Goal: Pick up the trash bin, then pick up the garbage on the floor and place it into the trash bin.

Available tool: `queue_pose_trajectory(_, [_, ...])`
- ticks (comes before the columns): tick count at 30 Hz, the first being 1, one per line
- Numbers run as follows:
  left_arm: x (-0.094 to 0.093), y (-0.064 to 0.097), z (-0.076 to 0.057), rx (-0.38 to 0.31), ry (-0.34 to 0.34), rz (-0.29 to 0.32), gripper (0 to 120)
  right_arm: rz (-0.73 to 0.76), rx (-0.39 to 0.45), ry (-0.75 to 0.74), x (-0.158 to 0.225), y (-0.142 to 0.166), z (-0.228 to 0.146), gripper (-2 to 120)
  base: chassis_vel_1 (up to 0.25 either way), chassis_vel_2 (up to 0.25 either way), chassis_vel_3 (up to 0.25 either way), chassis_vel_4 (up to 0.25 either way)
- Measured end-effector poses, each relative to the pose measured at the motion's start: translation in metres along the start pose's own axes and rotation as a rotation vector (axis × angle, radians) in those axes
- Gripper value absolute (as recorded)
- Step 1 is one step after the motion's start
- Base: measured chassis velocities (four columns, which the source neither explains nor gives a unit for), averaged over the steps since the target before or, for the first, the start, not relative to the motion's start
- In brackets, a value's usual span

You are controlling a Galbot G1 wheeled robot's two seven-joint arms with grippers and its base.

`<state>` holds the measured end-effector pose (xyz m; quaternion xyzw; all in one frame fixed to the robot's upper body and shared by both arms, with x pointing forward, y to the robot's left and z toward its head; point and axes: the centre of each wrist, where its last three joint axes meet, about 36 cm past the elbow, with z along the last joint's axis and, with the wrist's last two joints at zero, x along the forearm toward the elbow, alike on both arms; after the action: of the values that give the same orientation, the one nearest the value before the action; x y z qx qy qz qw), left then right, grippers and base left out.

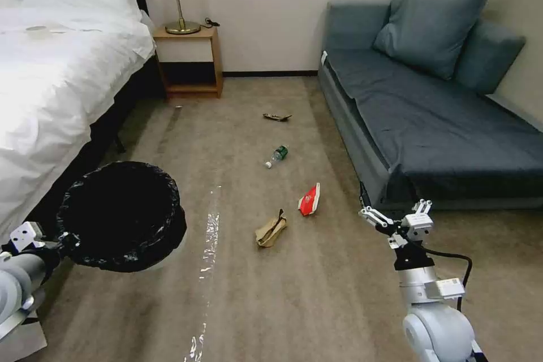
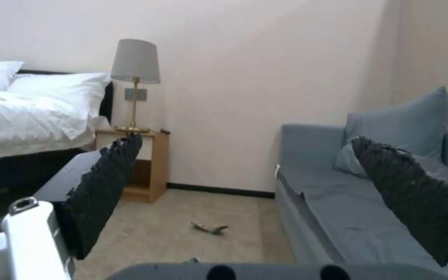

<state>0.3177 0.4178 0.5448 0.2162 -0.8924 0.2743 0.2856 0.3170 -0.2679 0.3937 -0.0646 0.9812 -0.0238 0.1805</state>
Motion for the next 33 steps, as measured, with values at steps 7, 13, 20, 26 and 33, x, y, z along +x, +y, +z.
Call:
queue_pose_trajectory(7, [0.001, -0.0024, 0.0034, -0.002, 0.005, 0.01, 1, -0.006, 0.0, 0.001, 0.0007, -0.0006, 0.0014, 100, 0.0, 0.0, 0.0, 0.0])
queue_pose_trajectory(13, [0.0022, -0.0042, 0.0045, -0.004, 0.002, 0.014, 1, -0.008, -0.002, 0.006, 0.0014, -0.0015, 0.0029, 100, 0.0, 0.0, 0.0, 0.0])
queue_pose_trajectory(20, [0.0038, -0.0053, 0.0039, -0.006, -0.002, 0.018, 1, -0.009, -0.002, 0.013, 0.0029, -0.0026, 0.0053, 100, 0.0, 0.0, 0.0, 0.0])
queue_pose_trajectory(26, [0.0055, -0.0056, 0.0033, -0.006, -0.004, 0.021, 1, -0.017, -0.004, 0.007, 0.002, -0.0025, 0.0033, 100, -0.061, 0.053, 0.063, -0.067])
queue_pose_trajectory(33, [0.0056, -0.0052, 0.0049, -0.005, 0.0, 0.019, 1, -0.023, -0.007, 0.005, 0.0019, -0.0009, 0.0024, 100, -0.059, 0.067, 0.063, -0.064])
